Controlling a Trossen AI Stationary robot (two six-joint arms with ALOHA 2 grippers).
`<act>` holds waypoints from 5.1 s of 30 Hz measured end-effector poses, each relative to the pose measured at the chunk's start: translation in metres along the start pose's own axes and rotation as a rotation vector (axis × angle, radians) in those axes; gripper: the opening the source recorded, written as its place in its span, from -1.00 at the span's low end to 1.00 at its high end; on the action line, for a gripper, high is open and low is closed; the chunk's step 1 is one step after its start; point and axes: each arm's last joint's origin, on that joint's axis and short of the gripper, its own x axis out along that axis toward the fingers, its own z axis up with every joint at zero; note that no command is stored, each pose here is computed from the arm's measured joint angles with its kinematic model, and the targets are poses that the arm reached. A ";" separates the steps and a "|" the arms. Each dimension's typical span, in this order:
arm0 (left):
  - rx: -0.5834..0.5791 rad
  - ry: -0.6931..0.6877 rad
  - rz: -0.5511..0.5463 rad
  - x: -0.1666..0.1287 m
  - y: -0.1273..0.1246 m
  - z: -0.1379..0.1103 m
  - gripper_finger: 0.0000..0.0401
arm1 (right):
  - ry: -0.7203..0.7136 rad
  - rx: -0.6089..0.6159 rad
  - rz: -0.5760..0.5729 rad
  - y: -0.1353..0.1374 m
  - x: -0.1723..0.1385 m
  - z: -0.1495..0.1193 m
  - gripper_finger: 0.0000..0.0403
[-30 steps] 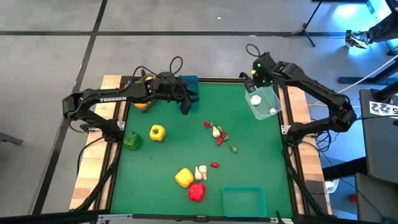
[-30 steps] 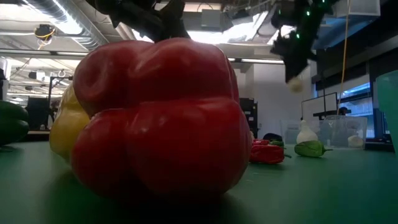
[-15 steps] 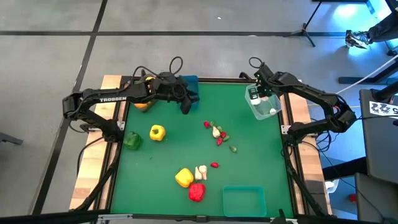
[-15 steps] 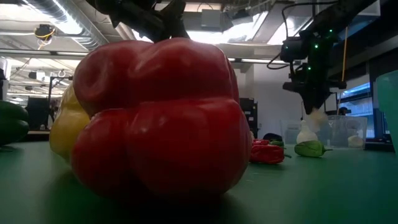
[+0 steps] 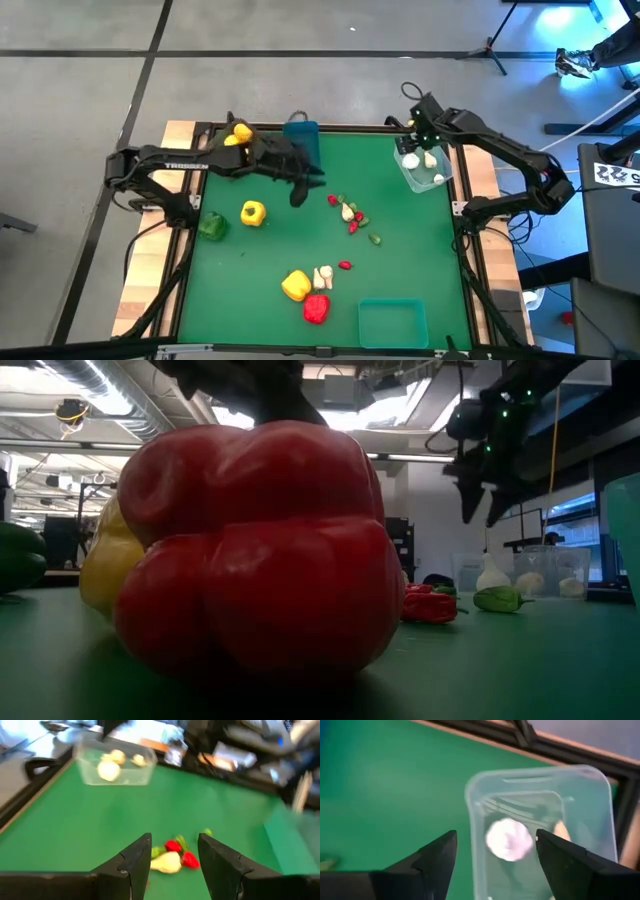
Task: Sort produce into baskets
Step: Put the white garlic into white transparent bin
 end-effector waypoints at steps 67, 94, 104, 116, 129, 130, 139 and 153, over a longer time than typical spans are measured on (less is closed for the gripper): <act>0.010 0.239 -0.064 0.142 0.007 -0.053 0.59 | -0.057 -0.148 0.132 0.005 -0.029 0.010 0.32; 0.287 0.337 -0.097 0.174 -0.011 -0.099 0.72 | -0.052 -0.150 0.138 0.005 -0.029 0.010 0.32; 0.261 0.351 -0.080 0.175 -0.010 -0.102 0.72 | -0.051 -0.150 0.137 0.005 -0.029 0.010 0.32; 0.202 0.373 -0.053 0.174 -0.009 -0.103 0.18 | -0.052 -0.150 0.138 0.005 -0.029 0.010 0.32; 0.118 0.376 -0.024 0.171 -0.009 -0.100 -0.31 | -0.047 -0.159 0.177 0.006 -0.029 0.010 0.32; 0.111 0.377 -0.028 0.169 -0.010 -0.099 -0.33 | -0.050 -0.161 0.188 0.007 -0.029 0.010 0.32; 0.029 0.232 -0.004 0.139 -0.005 -0.051 -0.34 | -0.215 -0.210 0.415 0.015 -0.046 0.021 0.32; -0.106 -0.364 0.068 0.030 0.020 0.068 -0.34 | -0.941 -0.523 0.900 0.025 -0.151 0.028 0.32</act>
